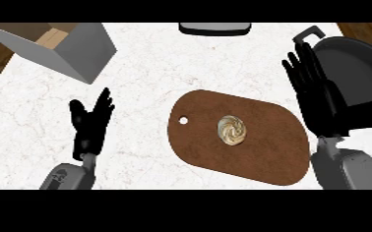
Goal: Pick the cupcake from the cutting board and place it in the pot
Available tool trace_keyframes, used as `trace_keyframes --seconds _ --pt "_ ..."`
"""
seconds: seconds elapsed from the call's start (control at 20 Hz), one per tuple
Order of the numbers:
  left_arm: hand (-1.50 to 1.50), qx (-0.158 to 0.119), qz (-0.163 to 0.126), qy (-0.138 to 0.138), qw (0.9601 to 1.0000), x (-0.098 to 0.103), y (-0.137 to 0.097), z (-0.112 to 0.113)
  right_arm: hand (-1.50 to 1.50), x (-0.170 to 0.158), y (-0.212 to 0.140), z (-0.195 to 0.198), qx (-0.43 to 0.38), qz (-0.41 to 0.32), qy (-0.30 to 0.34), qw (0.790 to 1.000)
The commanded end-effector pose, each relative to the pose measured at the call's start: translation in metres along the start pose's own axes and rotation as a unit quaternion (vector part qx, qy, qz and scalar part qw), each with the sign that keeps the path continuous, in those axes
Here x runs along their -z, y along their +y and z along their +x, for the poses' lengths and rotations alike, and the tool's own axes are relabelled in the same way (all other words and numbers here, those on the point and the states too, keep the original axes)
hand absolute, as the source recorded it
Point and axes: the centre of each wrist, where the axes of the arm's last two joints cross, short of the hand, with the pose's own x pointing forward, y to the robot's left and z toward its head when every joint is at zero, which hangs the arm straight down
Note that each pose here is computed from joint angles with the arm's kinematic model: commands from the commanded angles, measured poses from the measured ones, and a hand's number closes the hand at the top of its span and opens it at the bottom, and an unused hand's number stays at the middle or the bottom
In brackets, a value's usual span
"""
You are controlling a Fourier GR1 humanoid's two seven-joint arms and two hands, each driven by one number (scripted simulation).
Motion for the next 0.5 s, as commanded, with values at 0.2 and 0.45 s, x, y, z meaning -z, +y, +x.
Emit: trace_keyframes --seconds 0.2,0.45 --pt "0.0 -0.001 0.012 -0.178 0.984 -0.004 0.012 0.041 1.5 -0.017 -0.02 0.083 -0.173 0.039 -0.318 0.931" --pt "0.0 -0.01 0.006 -0.214 0.9768 -0.018 0.018 0.029 -1.5 -0.071 -0.085 0.027 -0.35 -0.196 -0.253 0.881"
